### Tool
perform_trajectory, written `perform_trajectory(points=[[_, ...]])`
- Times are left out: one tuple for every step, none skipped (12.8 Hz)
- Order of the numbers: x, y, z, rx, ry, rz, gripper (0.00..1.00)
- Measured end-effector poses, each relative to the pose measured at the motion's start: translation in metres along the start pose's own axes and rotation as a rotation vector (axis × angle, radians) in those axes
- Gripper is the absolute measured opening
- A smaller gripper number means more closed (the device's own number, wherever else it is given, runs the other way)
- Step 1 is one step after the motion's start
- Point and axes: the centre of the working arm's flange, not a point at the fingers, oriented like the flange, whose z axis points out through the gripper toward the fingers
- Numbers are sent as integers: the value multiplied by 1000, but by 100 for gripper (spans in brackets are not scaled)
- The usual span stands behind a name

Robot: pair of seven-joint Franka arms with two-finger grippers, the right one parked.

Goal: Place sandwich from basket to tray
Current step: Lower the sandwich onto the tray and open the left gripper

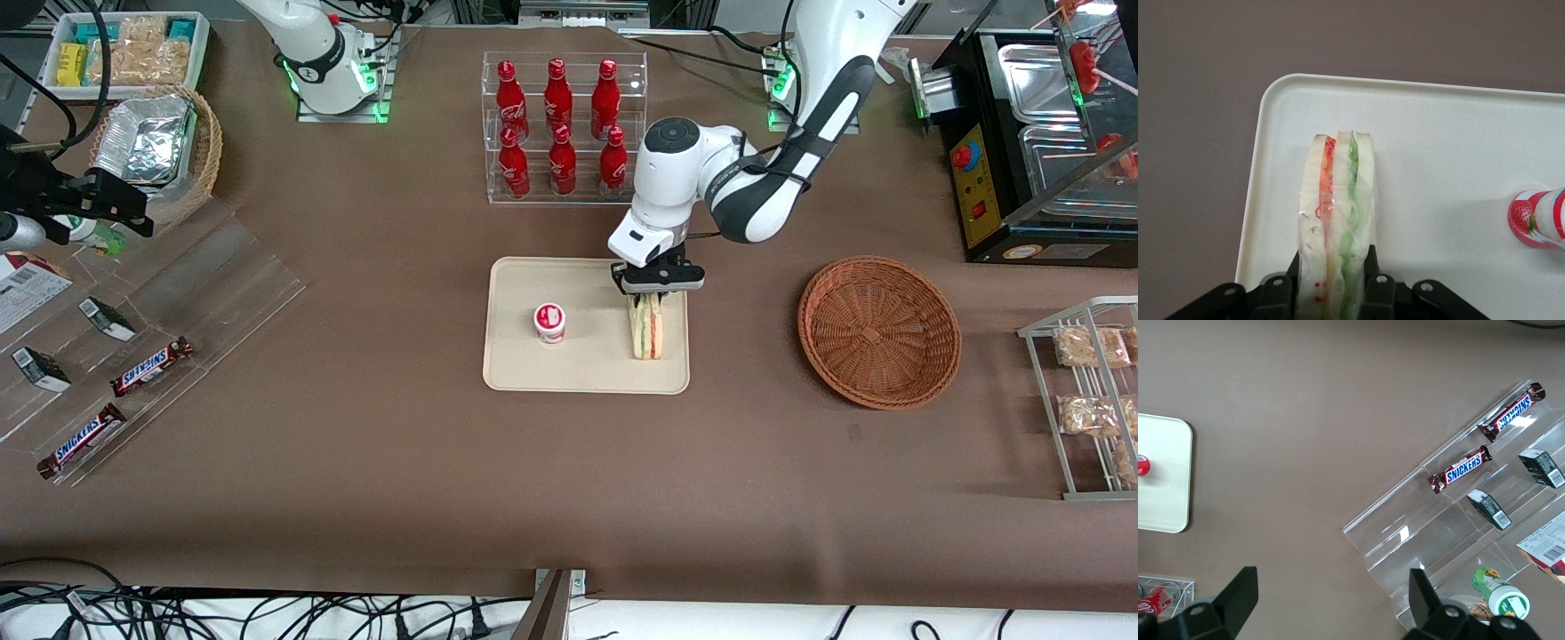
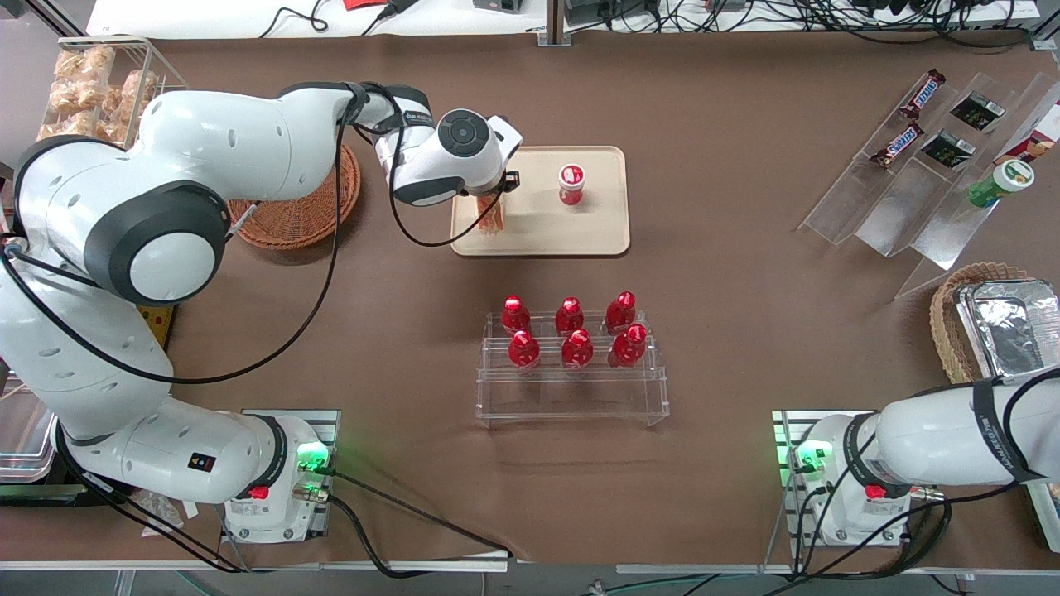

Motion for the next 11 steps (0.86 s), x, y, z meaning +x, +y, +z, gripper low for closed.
perform_trajectory(points=[[2, 2, 1, 1, -1, -2, 37], [4, 3, 2, 2, -1, -4, 39], [5, 4, 4, 4, -2, -6, 39], [6, 5, 5, 5, -4, -8, 45], [6, 5, 6, 6, -5, -8, 45], [7, 5, 6, 6, -4, -9, 52], [7, 5, 5, 6, -3, -9, 60], [7, 5, 5, 6, -3, -9, 72], [8, 5, 5, 8, -2, -11, 81], [10, 4, 5, 9, -1, -13, 91], [11, 4, 5, 10, 0, -17, 100]])
